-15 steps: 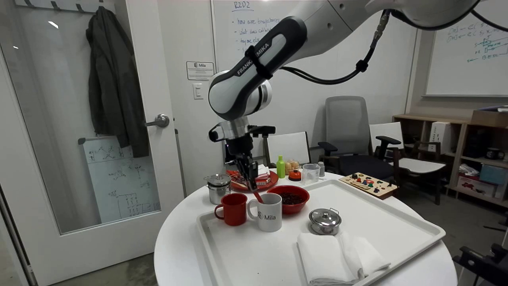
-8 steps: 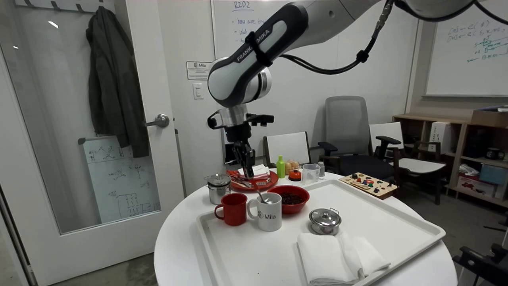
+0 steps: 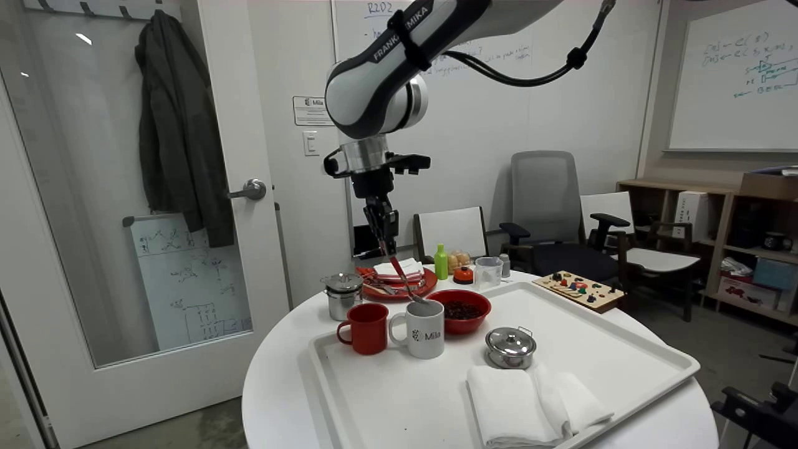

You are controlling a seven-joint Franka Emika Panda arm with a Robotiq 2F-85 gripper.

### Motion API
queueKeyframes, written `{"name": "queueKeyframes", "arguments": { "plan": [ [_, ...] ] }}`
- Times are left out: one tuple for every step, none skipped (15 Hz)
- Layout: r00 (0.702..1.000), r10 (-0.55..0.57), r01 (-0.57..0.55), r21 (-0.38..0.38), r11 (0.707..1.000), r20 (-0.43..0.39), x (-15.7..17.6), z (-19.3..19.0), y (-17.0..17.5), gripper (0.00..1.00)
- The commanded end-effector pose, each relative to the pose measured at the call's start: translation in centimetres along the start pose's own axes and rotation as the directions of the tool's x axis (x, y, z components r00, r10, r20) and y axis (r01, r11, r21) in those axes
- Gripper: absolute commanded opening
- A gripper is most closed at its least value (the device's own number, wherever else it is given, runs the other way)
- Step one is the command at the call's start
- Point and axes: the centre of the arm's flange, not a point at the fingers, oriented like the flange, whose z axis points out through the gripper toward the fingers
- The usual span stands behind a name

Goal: Use the spoon to stir the contents in the red bowl

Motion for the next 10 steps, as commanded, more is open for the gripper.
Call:
{"name": "queueKeyframes", "arguments": {
  "plan": [
    [1.000, 0.022, -0.022, -0.013, 1.000, 0.014, -0.9, -1.6, -2.0, 0.14],
    [1.000, 0.030, -0.030, -0.014, 0.999, 0.005, -1.2, -1.8, -2.2, 0.14],
    [0.999, 0.041, -0.041, -0.014, 0.999, -0.002, -1.6, -2.0, -2.3, 0.14],
    [0.998, 0.057, -0.057, -0.017, 0.998, -0.007, -2.2, -2.3, -2.5, 0.14],
    [0.998, 0.069, -0.069, -0.019, 0.997, -0.012, -2.8, -2.5, -2.6, 0.14],
    [0.996, 0.084, -0.084, -0.025, 0.996, -0.011, -3.6, -2.5, -2.5, 0.14],
    [0.995, 0.098, -0.099, -0.031, 0.995, -0.010, -4.5, -2.6, -2.5, 0.14],
    [0.994, 0.112, -0.112, -0.041, 0.993, -0.009, -5.4, -2.4, -2.3, 0.13],
    [0.991, 0.132, -0.132, -0.047, 0.990, -0.007, -6.1, -2.5, -2.3, 0.13],
    [0.988, 0.152, -0.152, -0.052, 0.987, -0.003, -7.1, -2.3, -2.1, 0.14]
  ]
}}
